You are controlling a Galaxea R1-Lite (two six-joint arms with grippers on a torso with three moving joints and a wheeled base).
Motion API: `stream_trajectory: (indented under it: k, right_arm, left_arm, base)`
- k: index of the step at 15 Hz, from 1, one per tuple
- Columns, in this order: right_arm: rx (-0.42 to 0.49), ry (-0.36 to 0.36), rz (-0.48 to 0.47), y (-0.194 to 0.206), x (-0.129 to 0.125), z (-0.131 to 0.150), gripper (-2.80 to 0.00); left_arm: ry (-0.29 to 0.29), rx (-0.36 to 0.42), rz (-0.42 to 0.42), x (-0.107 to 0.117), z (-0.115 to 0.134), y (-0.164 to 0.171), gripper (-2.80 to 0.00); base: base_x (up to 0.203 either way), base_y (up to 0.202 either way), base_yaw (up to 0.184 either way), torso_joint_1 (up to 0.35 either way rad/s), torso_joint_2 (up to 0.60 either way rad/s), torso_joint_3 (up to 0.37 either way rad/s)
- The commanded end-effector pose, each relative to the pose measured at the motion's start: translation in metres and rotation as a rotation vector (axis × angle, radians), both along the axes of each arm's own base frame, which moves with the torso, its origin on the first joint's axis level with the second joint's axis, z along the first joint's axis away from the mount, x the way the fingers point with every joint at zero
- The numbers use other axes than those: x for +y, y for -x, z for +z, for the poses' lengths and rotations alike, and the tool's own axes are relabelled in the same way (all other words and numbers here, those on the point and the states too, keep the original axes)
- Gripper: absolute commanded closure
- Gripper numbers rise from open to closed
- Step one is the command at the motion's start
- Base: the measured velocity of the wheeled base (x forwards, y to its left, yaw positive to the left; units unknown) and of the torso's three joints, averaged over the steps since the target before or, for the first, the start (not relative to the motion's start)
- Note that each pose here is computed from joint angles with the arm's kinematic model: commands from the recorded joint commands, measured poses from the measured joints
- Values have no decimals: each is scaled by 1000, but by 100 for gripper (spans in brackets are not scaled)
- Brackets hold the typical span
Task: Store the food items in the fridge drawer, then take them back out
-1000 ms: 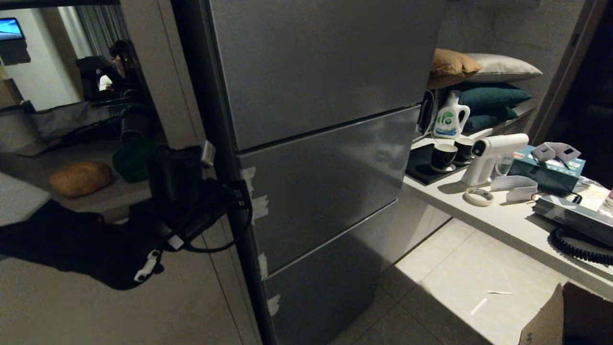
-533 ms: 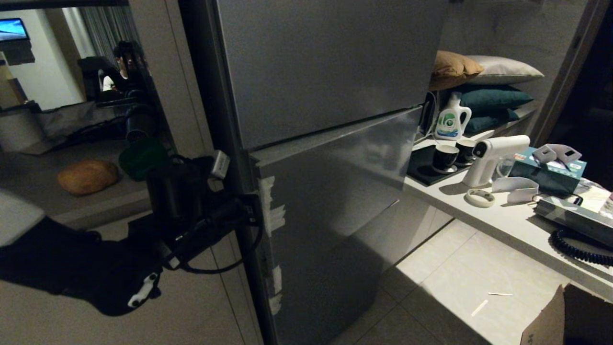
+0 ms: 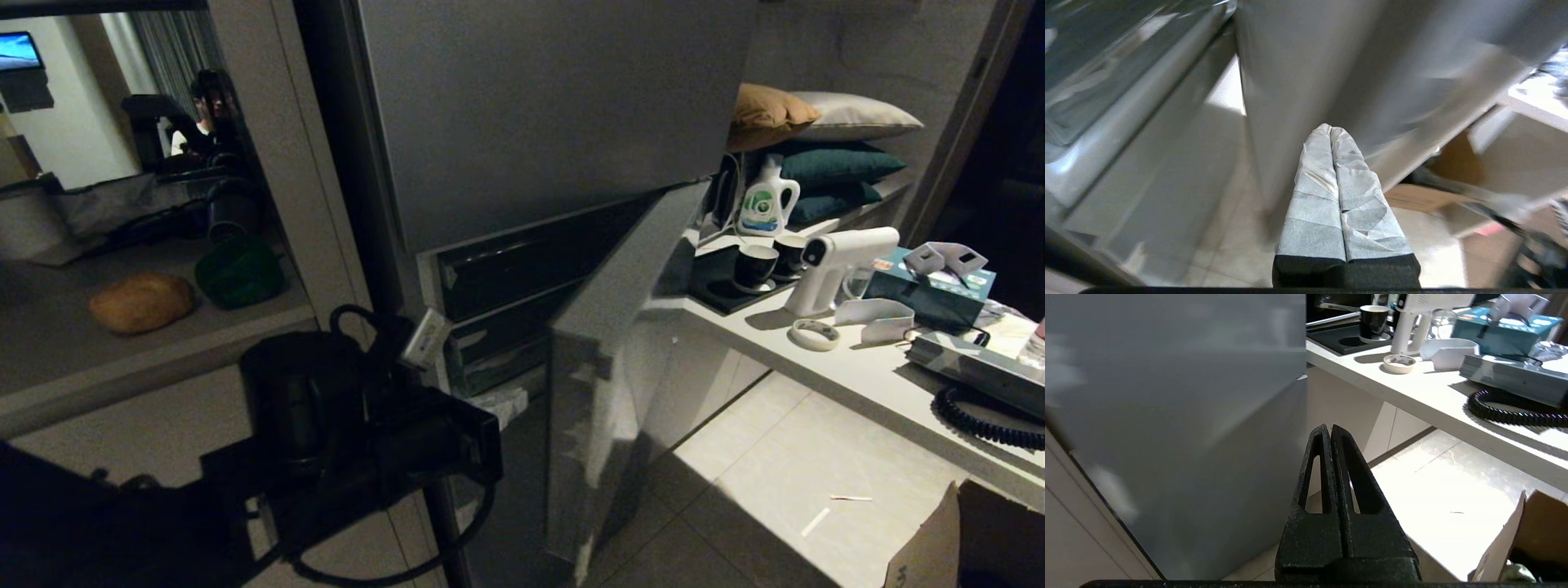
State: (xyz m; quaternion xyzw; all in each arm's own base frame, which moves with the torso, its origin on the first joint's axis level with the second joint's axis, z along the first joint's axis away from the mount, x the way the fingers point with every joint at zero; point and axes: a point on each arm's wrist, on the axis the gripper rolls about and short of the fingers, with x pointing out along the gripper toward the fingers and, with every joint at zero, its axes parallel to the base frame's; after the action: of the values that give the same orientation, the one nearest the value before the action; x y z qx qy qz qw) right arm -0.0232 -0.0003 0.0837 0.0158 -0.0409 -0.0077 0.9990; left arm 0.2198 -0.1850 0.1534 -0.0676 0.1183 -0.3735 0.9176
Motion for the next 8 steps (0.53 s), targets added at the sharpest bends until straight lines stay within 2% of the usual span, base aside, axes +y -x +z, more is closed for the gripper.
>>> stream_trajectory:
  k: [1,4,7,8]
  right_arm:
    - [31,0,0,-3,0,-8,0]
    - [31,0,0,-3,0,-8,0]
    - [31,0,0,-3,0,-8,0]
    - [31,0,0,-3,0,-8,0]
  left_arm:
    - [34,-33,-27,15,12,28,0]
    - [36,-36,-12,37,12,53,0]
    - [21,-49,154,52,10,57,0]
    - [21,-51,185,57,9,62,0]
  base:
    - [0,0,0,0,0,0]
    - [0,0,0,0,0,0]
    - [0,0,0,0,0,0]
    - [0,0,0,0,0,0]
